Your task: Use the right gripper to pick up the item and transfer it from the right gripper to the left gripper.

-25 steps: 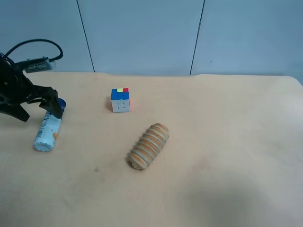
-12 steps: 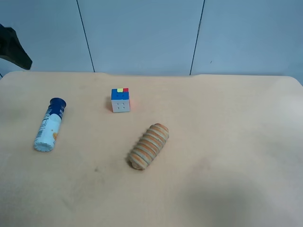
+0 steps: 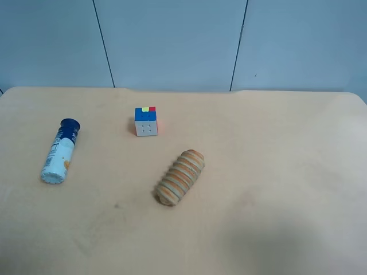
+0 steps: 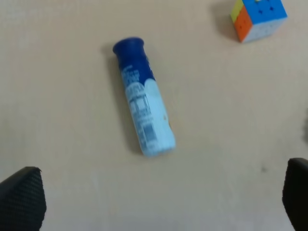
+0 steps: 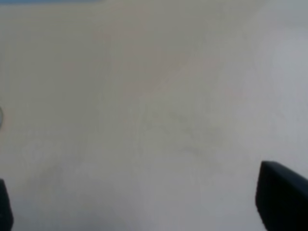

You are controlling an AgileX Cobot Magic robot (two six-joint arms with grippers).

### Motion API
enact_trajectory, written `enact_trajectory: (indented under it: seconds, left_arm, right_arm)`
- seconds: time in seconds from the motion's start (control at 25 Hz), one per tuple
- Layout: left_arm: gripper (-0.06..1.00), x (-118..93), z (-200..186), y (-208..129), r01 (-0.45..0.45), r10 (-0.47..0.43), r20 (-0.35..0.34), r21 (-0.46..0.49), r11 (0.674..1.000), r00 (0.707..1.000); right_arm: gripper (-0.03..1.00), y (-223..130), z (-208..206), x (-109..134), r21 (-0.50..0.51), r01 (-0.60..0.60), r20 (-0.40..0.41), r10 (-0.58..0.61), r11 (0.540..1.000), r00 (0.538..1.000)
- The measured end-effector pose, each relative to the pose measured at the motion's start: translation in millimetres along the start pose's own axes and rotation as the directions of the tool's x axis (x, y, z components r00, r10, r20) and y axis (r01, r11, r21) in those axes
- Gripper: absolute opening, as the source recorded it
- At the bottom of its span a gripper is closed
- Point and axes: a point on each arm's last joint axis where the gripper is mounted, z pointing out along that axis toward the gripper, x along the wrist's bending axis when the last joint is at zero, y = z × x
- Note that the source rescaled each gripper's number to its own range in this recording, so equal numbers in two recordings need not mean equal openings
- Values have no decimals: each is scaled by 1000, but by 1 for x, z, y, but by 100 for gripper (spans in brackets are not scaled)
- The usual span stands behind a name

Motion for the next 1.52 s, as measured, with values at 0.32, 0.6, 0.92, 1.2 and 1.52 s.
enact_trajectory:
  seconds: [0.32, 0.6, 0.92, 1.2, 1.52]
  left_arm:
    - [100, -15, 0, -89, 51, -51, -5, -34, 998, 999]
    - [100, -24, -3, -136, 58, -60, -12, -109, 992, 998]
    - [100, -29, -17, -161, 28, -41, -45, -257, 966, 998]
    - [100, -31, -20, -175, 10, -32, -59, -338, 941, 998]
    - [100, -29, -20, -176, 15, -35, -52, -350, 937, 998]
  right_arm:
    - [100, 0, 0, 0, 0, 0, 0, 0, 1000, 1000]
    - [100, 0, 0, 0, 0, 0, 0, 0, 1000, 1000]
    - [100, 0, 0, 0, 0, 0, 0, 0, 1000, 1000]
    - [100, 0, 0, 0, 0, 0, 0, 0, 1000, 1000]
    - [100, 0, 0, 0, 0, 0, 0, 0, 1000, 1000]
